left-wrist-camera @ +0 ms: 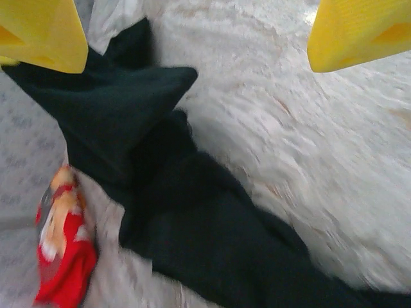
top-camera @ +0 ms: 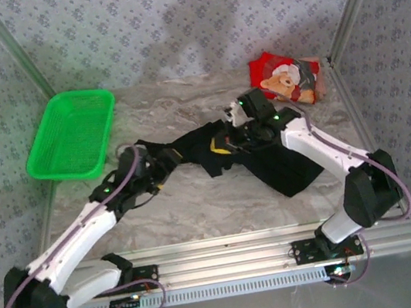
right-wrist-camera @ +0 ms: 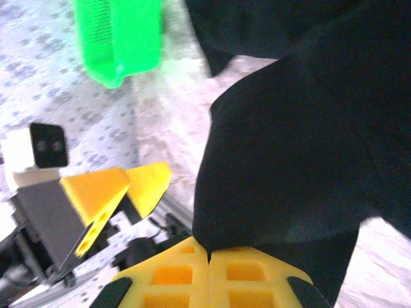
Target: Fold and stack the t-shirts
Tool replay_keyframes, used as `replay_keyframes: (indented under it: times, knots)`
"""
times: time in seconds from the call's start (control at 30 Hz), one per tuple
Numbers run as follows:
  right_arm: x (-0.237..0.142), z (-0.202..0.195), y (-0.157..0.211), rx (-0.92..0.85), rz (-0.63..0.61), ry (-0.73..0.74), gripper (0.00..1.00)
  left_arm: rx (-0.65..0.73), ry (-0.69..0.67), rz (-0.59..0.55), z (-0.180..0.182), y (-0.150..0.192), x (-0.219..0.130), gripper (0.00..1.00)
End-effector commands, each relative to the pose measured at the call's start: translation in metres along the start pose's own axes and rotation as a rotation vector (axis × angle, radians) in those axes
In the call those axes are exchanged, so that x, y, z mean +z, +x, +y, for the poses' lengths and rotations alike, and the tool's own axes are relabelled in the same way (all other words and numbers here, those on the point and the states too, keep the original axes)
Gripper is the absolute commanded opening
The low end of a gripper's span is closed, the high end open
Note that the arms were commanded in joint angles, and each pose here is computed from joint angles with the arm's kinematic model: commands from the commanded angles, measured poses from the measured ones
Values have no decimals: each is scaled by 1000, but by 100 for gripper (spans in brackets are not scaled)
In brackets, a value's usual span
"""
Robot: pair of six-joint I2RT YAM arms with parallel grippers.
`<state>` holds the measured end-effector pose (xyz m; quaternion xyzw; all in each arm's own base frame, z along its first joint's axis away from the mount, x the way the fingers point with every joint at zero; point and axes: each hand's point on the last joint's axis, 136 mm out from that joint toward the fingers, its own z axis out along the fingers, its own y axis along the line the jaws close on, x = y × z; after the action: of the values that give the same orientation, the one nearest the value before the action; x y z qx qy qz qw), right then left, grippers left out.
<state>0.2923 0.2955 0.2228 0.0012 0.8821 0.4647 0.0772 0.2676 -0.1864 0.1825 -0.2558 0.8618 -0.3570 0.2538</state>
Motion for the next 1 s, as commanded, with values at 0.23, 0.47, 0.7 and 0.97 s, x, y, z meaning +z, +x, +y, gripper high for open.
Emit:
replay_keyframes:
  times: [0.23, 0.47, 0.7, 0.97]
  knots:
    - [66, 65, 50, -202, 346, -33, 31, -5, -59, -36, 29, -28, -35, 89]
    - [36, 46, 40, -156, 253, -20, 60, 25, -97, 41, 49, -9, -29, 89]
    - [-36, -57, 47, -89, 166, 279, 66, 201, -348, 163, 91, 12, -26, 88]
    - [-75, -150, 65, 16, 58, 446, 79, 81, -476, 152, 120, -11, -4, 87]
